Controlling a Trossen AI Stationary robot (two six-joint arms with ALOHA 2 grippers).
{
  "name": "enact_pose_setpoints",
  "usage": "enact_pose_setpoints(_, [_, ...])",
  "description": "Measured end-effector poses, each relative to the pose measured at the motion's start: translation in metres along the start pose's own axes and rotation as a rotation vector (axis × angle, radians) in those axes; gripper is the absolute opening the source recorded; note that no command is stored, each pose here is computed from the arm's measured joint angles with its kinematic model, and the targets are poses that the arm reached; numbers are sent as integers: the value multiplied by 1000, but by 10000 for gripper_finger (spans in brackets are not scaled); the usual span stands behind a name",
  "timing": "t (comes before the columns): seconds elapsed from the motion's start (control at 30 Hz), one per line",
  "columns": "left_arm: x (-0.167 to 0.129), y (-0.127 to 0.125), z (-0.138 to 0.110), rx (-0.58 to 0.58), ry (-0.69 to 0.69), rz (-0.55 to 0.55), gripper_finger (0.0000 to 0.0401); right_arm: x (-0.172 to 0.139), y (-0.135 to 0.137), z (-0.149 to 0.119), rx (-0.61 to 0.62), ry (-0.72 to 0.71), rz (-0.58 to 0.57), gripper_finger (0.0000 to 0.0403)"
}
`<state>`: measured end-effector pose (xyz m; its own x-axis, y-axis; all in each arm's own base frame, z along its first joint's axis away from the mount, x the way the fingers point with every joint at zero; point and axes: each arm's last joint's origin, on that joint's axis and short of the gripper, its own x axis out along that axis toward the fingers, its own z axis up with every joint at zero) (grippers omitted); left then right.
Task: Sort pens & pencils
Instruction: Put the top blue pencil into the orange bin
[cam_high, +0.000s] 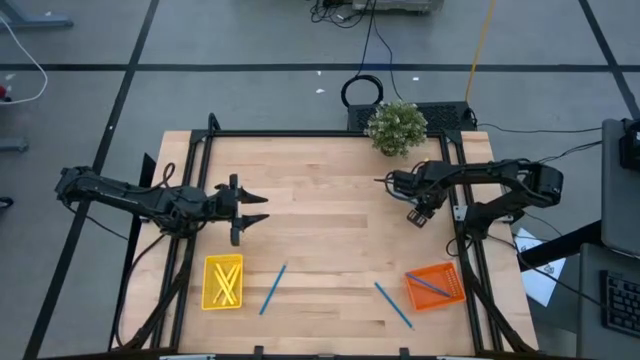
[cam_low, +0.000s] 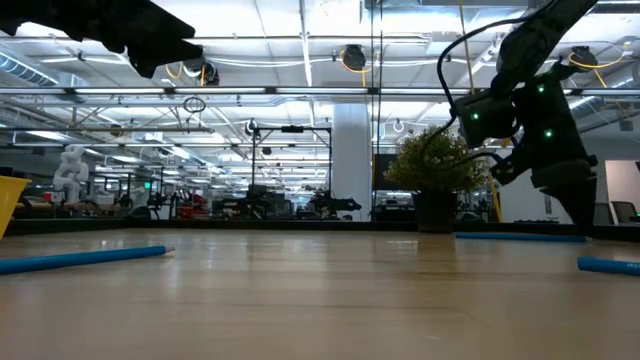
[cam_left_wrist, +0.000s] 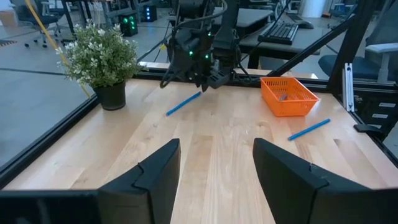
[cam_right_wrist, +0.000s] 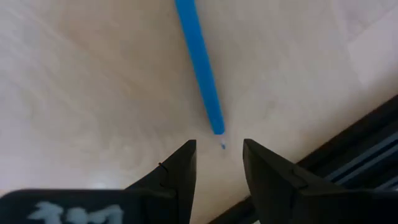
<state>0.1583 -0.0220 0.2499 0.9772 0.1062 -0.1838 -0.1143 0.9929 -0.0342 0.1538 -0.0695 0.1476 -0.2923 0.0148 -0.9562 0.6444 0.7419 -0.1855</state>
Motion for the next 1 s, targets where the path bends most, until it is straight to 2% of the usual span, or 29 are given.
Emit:
enact_pose_setpoints(0.2, [0, 0, 0, -1, 0, 0, 207, 4, 2, 4, 32, -51, 19, 115])
enact_pose_setpoints(0.5, [0, 0, 0, -4, 0, 0, 207, 11, -7, 3, 90, -25, 27, 96])
enact_pose_setpoints(0.67, [0, 0, 0, -4, 0, 0, 207, 14, -6, 3, 121, -7, 107, 90])
enact_pose_setpoints(1.0, [0, 0, -1, -11, 7, 1, 207, 28, -5, -3, 124, 16, 159, 62])
